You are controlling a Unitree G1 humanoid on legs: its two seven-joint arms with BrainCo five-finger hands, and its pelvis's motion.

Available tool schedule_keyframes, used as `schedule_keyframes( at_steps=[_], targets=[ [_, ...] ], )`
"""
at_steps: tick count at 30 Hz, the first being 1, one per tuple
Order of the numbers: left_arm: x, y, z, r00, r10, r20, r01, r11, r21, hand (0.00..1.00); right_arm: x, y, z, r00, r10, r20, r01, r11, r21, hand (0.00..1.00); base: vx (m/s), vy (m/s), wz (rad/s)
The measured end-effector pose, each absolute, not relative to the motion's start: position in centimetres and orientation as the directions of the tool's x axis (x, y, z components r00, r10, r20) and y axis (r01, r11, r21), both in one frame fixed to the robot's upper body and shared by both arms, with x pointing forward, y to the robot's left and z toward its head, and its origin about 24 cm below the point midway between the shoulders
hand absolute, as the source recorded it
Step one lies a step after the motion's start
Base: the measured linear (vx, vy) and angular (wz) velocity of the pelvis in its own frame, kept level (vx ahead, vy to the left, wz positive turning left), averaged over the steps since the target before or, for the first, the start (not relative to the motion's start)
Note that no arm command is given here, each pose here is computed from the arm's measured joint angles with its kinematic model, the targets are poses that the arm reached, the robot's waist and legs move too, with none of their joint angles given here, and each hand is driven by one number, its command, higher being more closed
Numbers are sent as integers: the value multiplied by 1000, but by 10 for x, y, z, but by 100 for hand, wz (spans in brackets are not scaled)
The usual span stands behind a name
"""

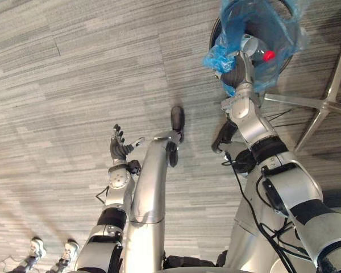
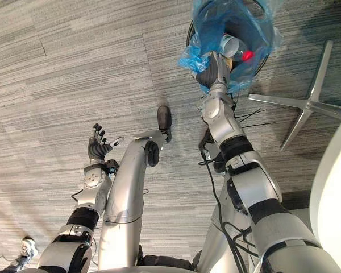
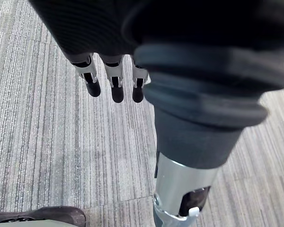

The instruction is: Gather rubbish on tea table into small bin, then transfer packed bag to large trash can.

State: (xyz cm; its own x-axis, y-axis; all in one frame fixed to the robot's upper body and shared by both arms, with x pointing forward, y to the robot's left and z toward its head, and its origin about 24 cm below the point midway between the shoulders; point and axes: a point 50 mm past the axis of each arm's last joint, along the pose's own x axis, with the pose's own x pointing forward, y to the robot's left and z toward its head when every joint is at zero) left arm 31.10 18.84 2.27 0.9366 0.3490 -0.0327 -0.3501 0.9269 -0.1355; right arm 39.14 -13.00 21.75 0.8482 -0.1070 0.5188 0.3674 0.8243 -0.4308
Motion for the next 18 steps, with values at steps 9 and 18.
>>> schedule_keyframes(
  at_steps=[9, 18],
  targets=[
    [291, 168, -6, 954, 262, -143, -279, 953, -117, 0, 353, -109, 170, 900, -76, 430, 145, 981, -129, 100, -20, 1, 1],
    [218, 175, -75, 882, 238, -407, -263, 965, -8, 0, 296, -74, 104, 950, 72, 304, -97, 993, 67, 100, 145, -74, 3]
  ],
)
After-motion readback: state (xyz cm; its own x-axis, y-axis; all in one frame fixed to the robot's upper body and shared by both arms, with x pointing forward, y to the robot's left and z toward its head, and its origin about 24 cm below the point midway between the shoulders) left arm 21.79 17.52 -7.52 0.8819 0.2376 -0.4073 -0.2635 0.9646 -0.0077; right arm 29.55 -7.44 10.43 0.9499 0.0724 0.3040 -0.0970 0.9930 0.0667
